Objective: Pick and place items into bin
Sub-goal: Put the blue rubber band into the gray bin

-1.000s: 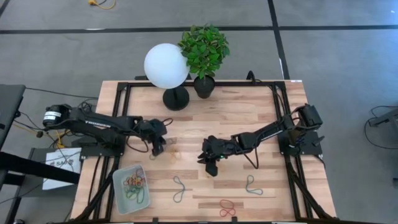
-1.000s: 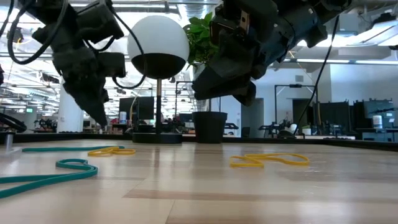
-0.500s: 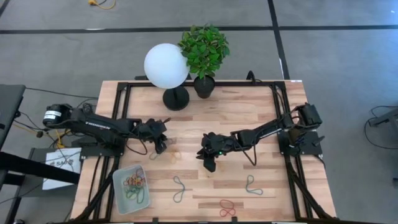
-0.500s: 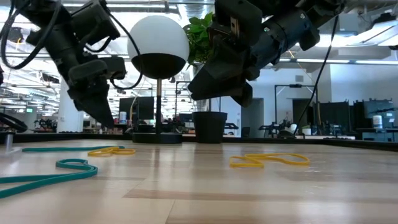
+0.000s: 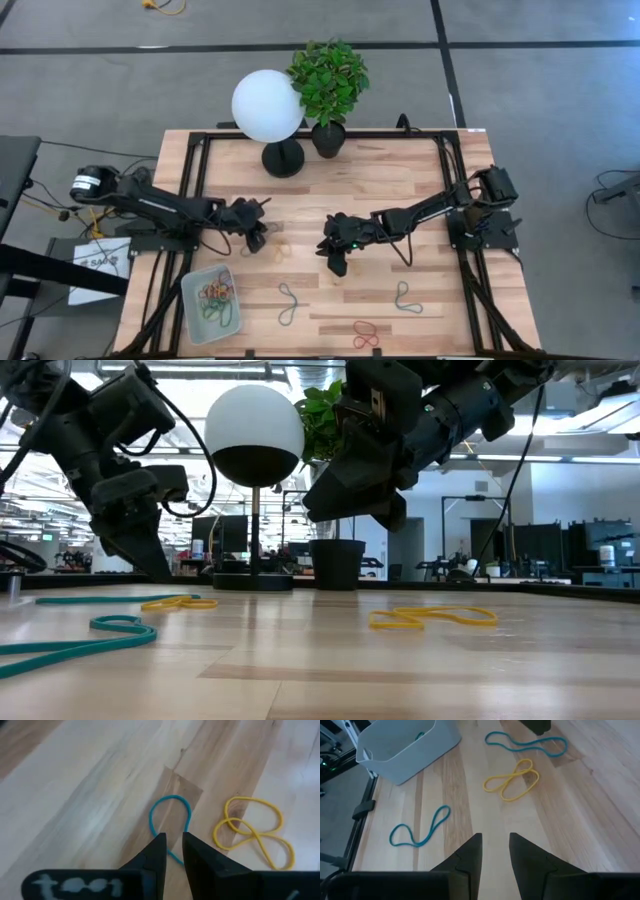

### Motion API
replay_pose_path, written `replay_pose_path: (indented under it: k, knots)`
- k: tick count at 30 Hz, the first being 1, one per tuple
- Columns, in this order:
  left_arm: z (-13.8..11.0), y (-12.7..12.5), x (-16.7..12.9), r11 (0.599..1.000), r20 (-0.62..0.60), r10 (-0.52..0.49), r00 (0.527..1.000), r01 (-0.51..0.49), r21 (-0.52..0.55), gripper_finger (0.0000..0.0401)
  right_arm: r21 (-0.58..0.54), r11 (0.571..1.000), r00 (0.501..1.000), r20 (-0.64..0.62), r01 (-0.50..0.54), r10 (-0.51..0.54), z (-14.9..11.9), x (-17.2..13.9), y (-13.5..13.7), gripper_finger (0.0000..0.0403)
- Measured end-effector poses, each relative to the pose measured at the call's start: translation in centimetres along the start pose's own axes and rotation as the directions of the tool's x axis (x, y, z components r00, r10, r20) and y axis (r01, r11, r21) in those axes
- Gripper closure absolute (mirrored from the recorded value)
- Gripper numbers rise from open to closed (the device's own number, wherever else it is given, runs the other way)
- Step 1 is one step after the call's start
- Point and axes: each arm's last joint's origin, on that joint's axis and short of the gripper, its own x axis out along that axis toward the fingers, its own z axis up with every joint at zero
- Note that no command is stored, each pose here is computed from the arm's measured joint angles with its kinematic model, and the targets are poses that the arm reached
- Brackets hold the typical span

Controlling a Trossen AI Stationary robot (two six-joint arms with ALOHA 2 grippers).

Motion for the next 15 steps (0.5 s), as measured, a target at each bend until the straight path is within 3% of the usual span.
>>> replay_pose_path:
  k: [8,15]
  knots:
    - [-1.1,-0.3,1.7,0.995,-0.058,0.071,0.996,-0.067,0.071,0.0351,0.003,1.0,1.0,0.004,0.002,-0.002,0.1,0.0,-0.2,0.031]
    - [-1.4,-0.4,2.5,0.989,-0.03,0.145,0.989,-0.144,0.037,0.0352,0.003,1.0,1.0,-0.015,0.012,-0.012,-0.1,0.0,-0.3,0.031]
